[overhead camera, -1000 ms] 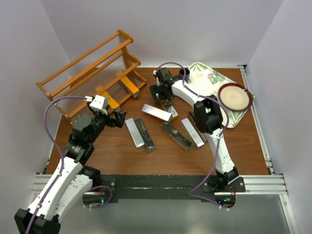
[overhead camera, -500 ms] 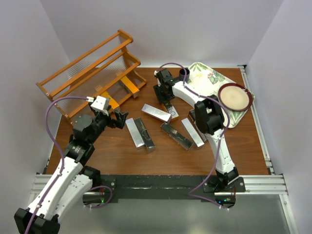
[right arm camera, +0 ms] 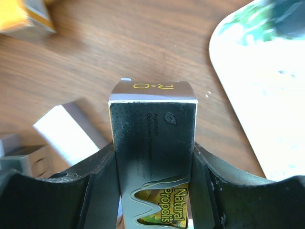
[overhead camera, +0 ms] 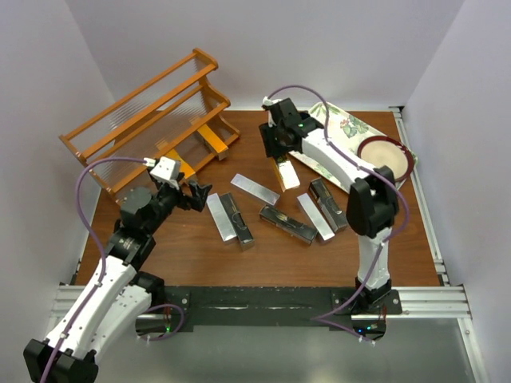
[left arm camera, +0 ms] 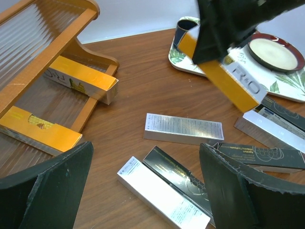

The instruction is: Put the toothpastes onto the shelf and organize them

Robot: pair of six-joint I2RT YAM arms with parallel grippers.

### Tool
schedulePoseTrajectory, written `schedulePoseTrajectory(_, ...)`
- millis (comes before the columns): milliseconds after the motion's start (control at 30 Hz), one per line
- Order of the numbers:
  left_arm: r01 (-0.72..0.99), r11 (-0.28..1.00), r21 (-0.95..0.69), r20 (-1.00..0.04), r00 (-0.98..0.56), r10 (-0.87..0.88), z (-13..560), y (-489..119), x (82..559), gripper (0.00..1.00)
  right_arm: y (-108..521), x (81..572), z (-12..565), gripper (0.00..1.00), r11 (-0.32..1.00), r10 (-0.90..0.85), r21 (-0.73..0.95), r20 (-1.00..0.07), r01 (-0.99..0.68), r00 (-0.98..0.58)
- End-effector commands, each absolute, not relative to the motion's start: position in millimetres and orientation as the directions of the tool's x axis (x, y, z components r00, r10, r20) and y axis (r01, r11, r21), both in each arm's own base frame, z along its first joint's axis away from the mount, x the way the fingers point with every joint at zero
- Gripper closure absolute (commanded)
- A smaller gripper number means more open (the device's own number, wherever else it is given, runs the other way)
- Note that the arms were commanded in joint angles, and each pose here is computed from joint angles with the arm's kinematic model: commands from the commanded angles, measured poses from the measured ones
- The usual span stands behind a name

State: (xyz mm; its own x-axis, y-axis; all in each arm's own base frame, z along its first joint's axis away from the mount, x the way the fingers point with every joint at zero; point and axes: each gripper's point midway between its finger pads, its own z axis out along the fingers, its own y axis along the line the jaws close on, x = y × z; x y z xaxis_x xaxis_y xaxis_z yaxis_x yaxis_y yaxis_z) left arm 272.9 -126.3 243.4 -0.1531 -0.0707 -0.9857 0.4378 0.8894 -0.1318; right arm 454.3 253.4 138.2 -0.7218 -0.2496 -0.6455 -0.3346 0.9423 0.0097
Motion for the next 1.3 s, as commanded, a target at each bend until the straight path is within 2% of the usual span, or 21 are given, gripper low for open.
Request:
schedulePoseTrajectory(0, 0.489, 0.862, -0.134, -0.989, -0.125, -0.082, 251.4, -136.7, 272.9, 0.01, 245.3, 449.9, 211.1, 0.60, 0.959, -0.092, 0.100, -0.774, -0.264, -0.626)
schedulePoseTrajectory(33, 0.494, 0.858, -0.141, -0.987, -0.132, -0.086, 250.1, -138.3, 272.8, 0.01, 242.8, 442.3, 205.5, 0.60, 0.963, -0.054, 0.130, -0.764, -0.236, -0.643)
schedulePoseTrajectory(100, 0.514, 0.845, -0.151, -0.986, -0.140, -0.091, 249.8, -142.7, 272.2, 0.00, 241.2, 434.7, 236.9, 0.60, 0.955, 0.029, 0.196, -0.809, -0.223, -0.588)
schedulePoseTrajectory(133, 0.519, 0.840, -0.157, -0.985, -0.143, -0.096, 249.8, -144.3, 271.6, 0.00, 239.0, 426.0, 226.0, 0.60, 0.953, 0.078, 0.239, -0.789, -0.187, -0.610)
schedulePoseTrajectory(200, 0.524, 0.831, -0.184, -0.980, -0.159, -0.118, 250.1, -147.7, 272.4, 0.00, 242.8, 416.1, 258.7, 0.61, 0.917, 0.177, 0.338, -0.820, -0.212, -0.544)
schedulePoseTrajectory(233, 0.528, 0.826, -0.197, -0.978, -0.168, -0.127, 250.1, -149.5, 272.1, 0.00, 240.4, 406.5, 248.6, 0.62, 0.906, 0.226, 0.384, -0.796, -0.180, -0.562)
schedulePoseTrajectory(300, 0.529, 0.806, -0.264, -0.963, -0.196, -0.186, 255.5, -154.9, 271.4, 0.00, 238.0, 396.1, 272.2, 0.62, 0.867, 0.320, 0.465, -0.795, -0.179, -0.516)
schedulePoseTrajectory(367, 0.541, 0.785, -0.303, -0.952, -0.209, -0.224, 259.9, -161.7, 268.9, 0.00, 232.9, 385.2, 261.8, 0.61, 0.853, 0.359, 0.499, -0.772, -0.151, -0.525)
schedulePoseTrajectory(400, 0.556, 0.763, -0.331, -0.943, -0.218, -0.250, 264.0, -171.0, 264.4, 0.00, 230.6, 380.4, 282.6, 0.61, 0.817, 0.428, 0.555, -0.765, -0.156, -0.480)
schedulePoseTrajectory(433, 0.563, 0.753, -0.340, -0.940, -0.219, -0.261, 267.0, -176.7, 261.9, 0.01, 227.6, 374.6, 267.2, 0.60, 0.809, 0.446, 0.572, -0.747, -0.134, -0.493)
schedulePoseTrajectory(500, 0.574, 0.738, -0.354, -0.935, -0.224, -0.275, 270.0, -195.3, 255.8, 0.00, 227.9, 365.5, 281.9, 0.60, 0.744, 0.534, 0.654, -0.705, -0.138, -0.467)
schedulePoseTrajectory(600, 0.588, 0.709, -0.390, -0.921, -0.232, -0.314, 275.0, -220.3, 249.2, 0.01, 226.7, 356.1, 269.5, 0.60, 0.685, 0.602, 0.721, -0.641, -0.103, -0.476)
schedulePoseTrajectory(933, 0.583, 0.697, -0.417, -0.908, -0.227, -0.353, 272.6, -286.3, 239.4, 0.02, 225.4, 333.5, 255.0, 0.60, 0.519, 0.732, 0.854, -0.469, -0.041, -0.494)
schedulePoseTrajectory(1267, 0.552, 0.718, -0.423, -0.906, -0.278, -0.321, 257.4, -331.3, 237.2, 0.03, 231.0, 329.1, 247.9, 0.60, 0.481, 0.740, 0.876, -0.424, -0.029, -0.522)
